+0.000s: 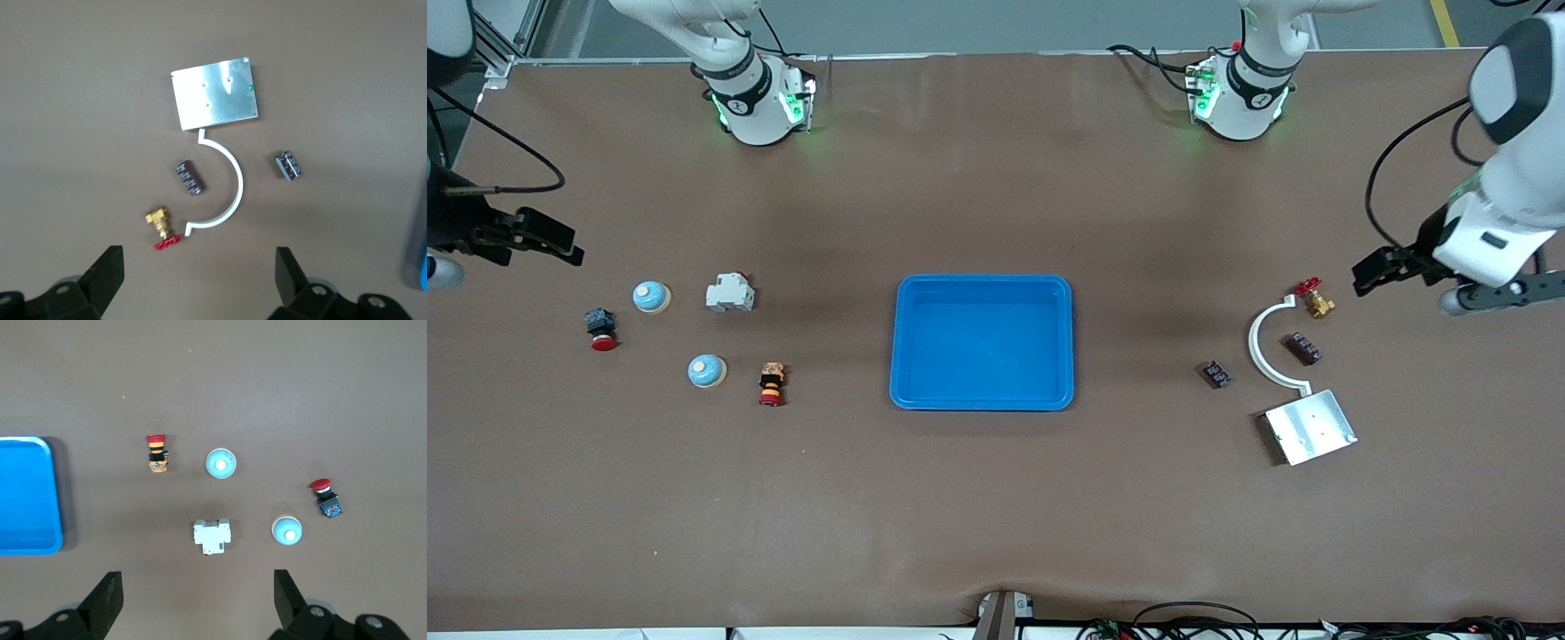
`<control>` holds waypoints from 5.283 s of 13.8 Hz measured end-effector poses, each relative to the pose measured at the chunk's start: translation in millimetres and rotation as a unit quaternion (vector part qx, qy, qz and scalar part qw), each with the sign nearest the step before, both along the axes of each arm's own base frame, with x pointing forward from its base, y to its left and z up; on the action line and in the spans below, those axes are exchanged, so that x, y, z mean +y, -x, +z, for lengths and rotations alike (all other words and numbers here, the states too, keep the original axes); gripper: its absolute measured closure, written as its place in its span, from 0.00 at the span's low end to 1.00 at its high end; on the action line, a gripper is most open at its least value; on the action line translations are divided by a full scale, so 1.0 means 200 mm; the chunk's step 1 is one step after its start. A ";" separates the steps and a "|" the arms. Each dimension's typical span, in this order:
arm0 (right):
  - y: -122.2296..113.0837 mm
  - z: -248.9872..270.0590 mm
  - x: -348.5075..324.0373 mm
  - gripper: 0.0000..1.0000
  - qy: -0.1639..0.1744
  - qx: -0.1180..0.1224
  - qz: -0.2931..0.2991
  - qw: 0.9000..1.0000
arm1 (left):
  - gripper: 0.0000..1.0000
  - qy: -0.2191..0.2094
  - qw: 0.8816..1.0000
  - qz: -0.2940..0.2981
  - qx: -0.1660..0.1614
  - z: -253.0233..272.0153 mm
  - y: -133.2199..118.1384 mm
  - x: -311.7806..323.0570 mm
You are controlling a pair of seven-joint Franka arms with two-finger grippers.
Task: Place electrolytic capacitor and blue bell in tray
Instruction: 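Reach the left gripper to a black capacitor while the right gripper reaches a bell, then grasp the black capacitor with the left gripper while the right gripper grasps the bell, then carry the capacitor and the bell over the blue tray with both grippers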
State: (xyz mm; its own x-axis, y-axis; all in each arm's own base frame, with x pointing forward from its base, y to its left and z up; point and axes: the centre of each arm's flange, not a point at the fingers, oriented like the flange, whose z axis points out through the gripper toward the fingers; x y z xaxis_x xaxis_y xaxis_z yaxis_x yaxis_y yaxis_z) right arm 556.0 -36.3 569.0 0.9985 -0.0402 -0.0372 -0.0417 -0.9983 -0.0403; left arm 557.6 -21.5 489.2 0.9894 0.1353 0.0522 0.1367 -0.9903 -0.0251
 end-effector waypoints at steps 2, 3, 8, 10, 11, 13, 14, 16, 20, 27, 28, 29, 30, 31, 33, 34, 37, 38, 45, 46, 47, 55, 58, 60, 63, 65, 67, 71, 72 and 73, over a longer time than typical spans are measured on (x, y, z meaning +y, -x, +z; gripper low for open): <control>0.06 -0.25 -0.08 0.00 0.000 -0.007 0.015 1.000 | 0.00 0.002 1.000 -0.003 -0.020 -0.19 0.01 -0.02; 0.11 -0.40 -0.14 0.00 0.000 -0.009 0.017 1.000 | 0.00 0.004 1.000 -0.002 -0.029 -0.30 0.03 -0.02; 0.44 -1.00 -0.45 0.00 0.007 -0.029 0.014 0.999 | 0.00 0.009 0.999 0.043 -0.028 -0.75 0.14 0.05; 0.56 -1.17 -0.51 0.00 0.014 -0.044 0.017 0.999 | 0.00 0.013 0.996 0.080 -0.028 -0.91 0.14 0.09; 0.61 -1.24 -0.55 0.00 0.018 -0.052 0.020 0.998 | 0.00 0.016 0.994 0.102 -0.027 -0.99 0.14 0.10; 0.68 -1.38 -0.62 0.00 0.024 -0.056 0.028 0.998 | 0.04 0.020 0.988 0.152 -0.023 -1.16 0.13 0.12; 0.70 -1.45 -0.66 0.00 0.027 -0.059 0.029 0.997 | 0.12 0.022 0.984 0.176 -0.020 -1.24 0.13 0.11; 0.70 -1.61 -0.71 0.00 0.034 -0.063 0.025 0.997 | 0.25 0.025 0.977 0.210 -0.014 -1.36 0.14 0.11; 0.72 -1.95 -0.74 0.00 0.045 -0.068 0.020 0.997 | 0.34 0.023 0.972 0.232 -0.002 -1.47 0.15 0.16; 0.71 -2.00 -0.72 0.00 0.044 -0.067 0.024 0.996 | 0.44 0.022 0.969 0.248 0.000 -1.52 0.11 0.25; 0.70 -2.00 -0.71 0.00 0.043 -0.068 0.026 0.996 | 0.51 0.022 0.969 0.248 0.000 -1.52 0.10 0.25; 0.69 -2.00 -0.70 0.00 0.043 -0.069 0.029 0.996 | 0.63 0.022 0.969 0.248 -0.001 -1.52 0.10 0.25; 0.68 -2.00 -0.69 0.00 0.043 -0.070 0.030 0.996 | 0.70 0.023 0.969 0.248 -0.003 -1.51 0.09 0.25; 0.68 -1.99 -0.68 0.00 0.042 -0.071 0.033 0.996 | 0.70 0.023 0.969 0.248 -0.005 -1.51 0.08 0.25; 0.66 -1.99 -0.66 0.00 0.041 -0.073 0.037 0.996 | 0.70 0.025 0.969 0.246 -0.012 -1.47 0.06 0.24; 0.65 -1.99 -0.66 0.00 0.041 -0.074 0.038 0.996 | 0.70 0.027 0.969 0.244 -0.018 -1.44 0.04 0.23; 0.65 -1.99 -0.66 0.00 0.040 -0.074 0.039 0.996 | 0.70 0.039 0.965 0.257 -0.019 -1.28 0.02 0.04; 0.65 -1.99 -0.66 0.00 0.040 -0.074 0.039 0.996 | 0.70 0.047 0.962 0.269 -0.020 -1.22 0.02 -0.07; 0.66 -2.00 -0.66 0.00 0.038 -0.069 0.038 0.996 | 0.70 0.078 0.945 0.318 0.010 -0.95 0.10 -0.89; 0.66 -2.01 -0.66 0.00 0.038 -0.068 0.037 0.996 | 0.70 0.082 0.942 0.326 0.012 -0.92 0.11 -0.99; 0.66 -2.01 -0.66 0.00 0.038 -0.067 0.037 0.996 | 0.70 0.085 0.940 0.331 0.013 -0.89 0.13 -1.10; 0.62 -2.00 -0.60 0.35 0.029 -0.055 0.032 0.998 | 0.70 0.094 0.922 0.371 0.056 -1.03 0.28 -1.71; 0.46 -1.84 -0.37 0.35 0.011 -0.016 0.004 1.000 | 0.70 0.102 0.917 0.381 0.067 -1.07 0.32 -1.91; 0.35 -1.63 -0.14 0.35 0.005 0.011 -0.025 1.000 | 0.70 0.100 0.916 0.383 0.069 -1.12 0.34 -2.03; 0.26 -1.37 0.29 0.35 0.010 0.012 -0.081 0.997 | 0.70 0.077 0.916 0.389 0.056 -1.28 0.37 -2.13; 0.22 -1.30 0.60 0.35 0.010 -0.002 -0.123 0.992 | 0.70 0.066 0.918 0.389 0.048 -1.37 0.36 -2.15; 0.19 -1.28 0.89 0.35 0.008 -0.008 -0.161 0.987 | 0.70 0.060 0.918 0.388 0.047 -1.42 0.34 -2.13; 0.04 -1.36 1.29 0.35 0.003 -0.012 -0.224 0.975 | 0.35 0.065 0.920 0.386 0.025 -1.33 0.26 -2.11; -0.01 -1.41 1.38 0.35 0.003 -0.011 -0.240 0.971 | 0.26 0.059 0.919 0.390 0.019 -1.26 0.22 -2.08; -0.06 -1.46 1.46 0.35 0.003 -0.010 -0.254 0.967 | 0.15 0.048 0.919 0.391 0.009 -1.17 0.16 -2.03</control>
